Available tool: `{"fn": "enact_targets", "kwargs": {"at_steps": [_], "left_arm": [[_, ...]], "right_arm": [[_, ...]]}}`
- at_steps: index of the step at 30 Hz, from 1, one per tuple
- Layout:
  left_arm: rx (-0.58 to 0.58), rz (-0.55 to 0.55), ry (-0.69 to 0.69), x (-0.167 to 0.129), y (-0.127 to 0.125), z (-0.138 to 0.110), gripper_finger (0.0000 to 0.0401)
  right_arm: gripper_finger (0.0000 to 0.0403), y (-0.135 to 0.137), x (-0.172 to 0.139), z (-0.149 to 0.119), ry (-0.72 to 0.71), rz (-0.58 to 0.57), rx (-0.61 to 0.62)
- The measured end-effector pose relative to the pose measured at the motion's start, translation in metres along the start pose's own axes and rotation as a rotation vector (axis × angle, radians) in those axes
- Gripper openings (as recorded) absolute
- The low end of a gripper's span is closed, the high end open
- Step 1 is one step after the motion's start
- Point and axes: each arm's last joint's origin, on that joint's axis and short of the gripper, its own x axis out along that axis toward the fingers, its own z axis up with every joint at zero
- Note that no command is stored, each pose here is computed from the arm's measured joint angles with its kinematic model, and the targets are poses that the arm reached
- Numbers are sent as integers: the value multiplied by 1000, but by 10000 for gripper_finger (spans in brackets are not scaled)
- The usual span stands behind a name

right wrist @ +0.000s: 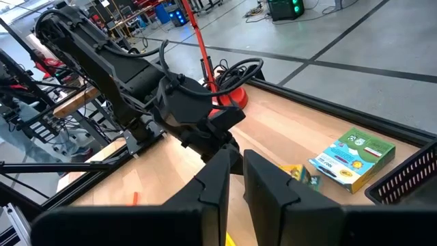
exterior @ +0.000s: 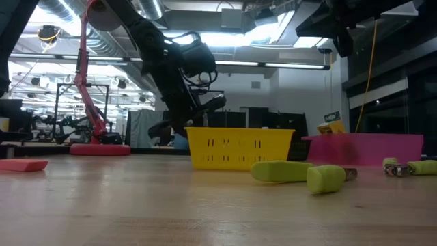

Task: Pick & Place School Supplies
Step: Put the bottom yellow crayon box into the red bin

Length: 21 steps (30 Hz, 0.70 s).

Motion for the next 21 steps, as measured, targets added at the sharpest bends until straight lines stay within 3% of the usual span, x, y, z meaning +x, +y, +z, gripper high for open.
{"fn": "enact_targets", "kwargs": {"at_steps": [9, 21], "left_arm": [[-28, 90, 23, 0, 7, -8, 1], [-53, 91, 14, 0, 7, -9, 1]], "right_arm": [[48, 2, -1, -1, 6, 11, -3], [48, 3, -1, -2, 5, 10, -2]]}}
